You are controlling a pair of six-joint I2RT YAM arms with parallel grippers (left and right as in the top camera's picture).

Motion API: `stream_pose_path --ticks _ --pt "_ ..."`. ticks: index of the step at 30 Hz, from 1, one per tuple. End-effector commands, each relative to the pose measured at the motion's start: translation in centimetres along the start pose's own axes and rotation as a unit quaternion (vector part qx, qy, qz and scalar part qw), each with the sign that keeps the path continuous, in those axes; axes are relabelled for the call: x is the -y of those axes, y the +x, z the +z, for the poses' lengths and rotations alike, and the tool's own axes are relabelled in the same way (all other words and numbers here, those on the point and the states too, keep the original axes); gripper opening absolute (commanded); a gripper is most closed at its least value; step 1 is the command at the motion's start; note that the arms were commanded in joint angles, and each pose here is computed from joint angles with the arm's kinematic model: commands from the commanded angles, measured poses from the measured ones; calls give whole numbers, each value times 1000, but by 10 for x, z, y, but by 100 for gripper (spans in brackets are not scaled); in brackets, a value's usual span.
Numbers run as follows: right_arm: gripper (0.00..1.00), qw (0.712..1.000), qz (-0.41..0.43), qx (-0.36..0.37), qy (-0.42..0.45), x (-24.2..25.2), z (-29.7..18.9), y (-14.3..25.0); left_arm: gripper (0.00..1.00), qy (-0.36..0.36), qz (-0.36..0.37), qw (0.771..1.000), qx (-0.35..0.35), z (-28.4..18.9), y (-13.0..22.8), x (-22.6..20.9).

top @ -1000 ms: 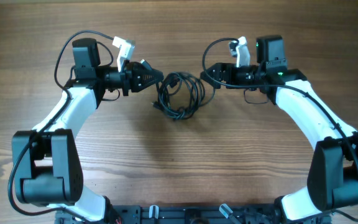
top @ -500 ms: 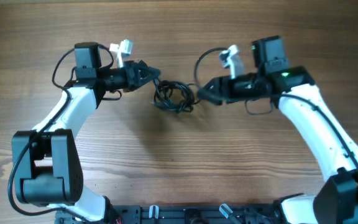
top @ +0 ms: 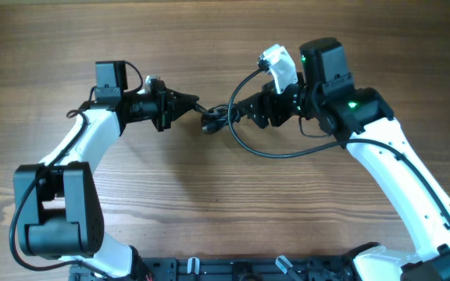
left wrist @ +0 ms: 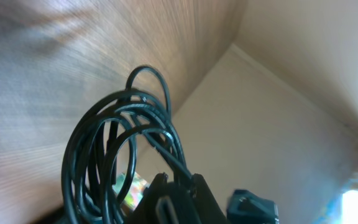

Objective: Untangle cables

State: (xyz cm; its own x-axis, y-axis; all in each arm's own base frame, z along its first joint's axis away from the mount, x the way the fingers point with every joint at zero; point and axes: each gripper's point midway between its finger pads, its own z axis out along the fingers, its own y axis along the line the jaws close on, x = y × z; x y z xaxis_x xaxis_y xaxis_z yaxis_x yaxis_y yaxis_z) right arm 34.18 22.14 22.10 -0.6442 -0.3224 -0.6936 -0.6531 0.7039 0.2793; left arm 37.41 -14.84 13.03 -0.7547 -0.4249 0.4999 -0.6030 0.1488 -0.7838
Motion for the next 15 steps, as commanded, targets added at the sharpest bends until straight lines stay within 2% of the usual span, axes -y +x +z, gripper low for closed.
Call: stream_pose_path --ticks 1,4,5,9,12,15 --pt "78 997 26 -1 72 26 -6 0 4 34 -41 996 -67 -10 26 20" --pt "70 992 106 -8 72 26 -6 5 4 36 -54 995 -77 -10 29 21" --pt "63 987 142 -19 73 25 -6 12 4 37 -71 993 -87 -11 32 22" --pt "63 975 207 -76 -17 -11 -6 35 4 33 -121 988 -91 -11 33 22" --pt "62 954 282 -96 -31 -18 -3 47 4 29 -162 982 -94 -11 33 22" --pt "62 957 276 -83 -39 -18 4 44 4 27 -207 971 -115 -13 40 25"
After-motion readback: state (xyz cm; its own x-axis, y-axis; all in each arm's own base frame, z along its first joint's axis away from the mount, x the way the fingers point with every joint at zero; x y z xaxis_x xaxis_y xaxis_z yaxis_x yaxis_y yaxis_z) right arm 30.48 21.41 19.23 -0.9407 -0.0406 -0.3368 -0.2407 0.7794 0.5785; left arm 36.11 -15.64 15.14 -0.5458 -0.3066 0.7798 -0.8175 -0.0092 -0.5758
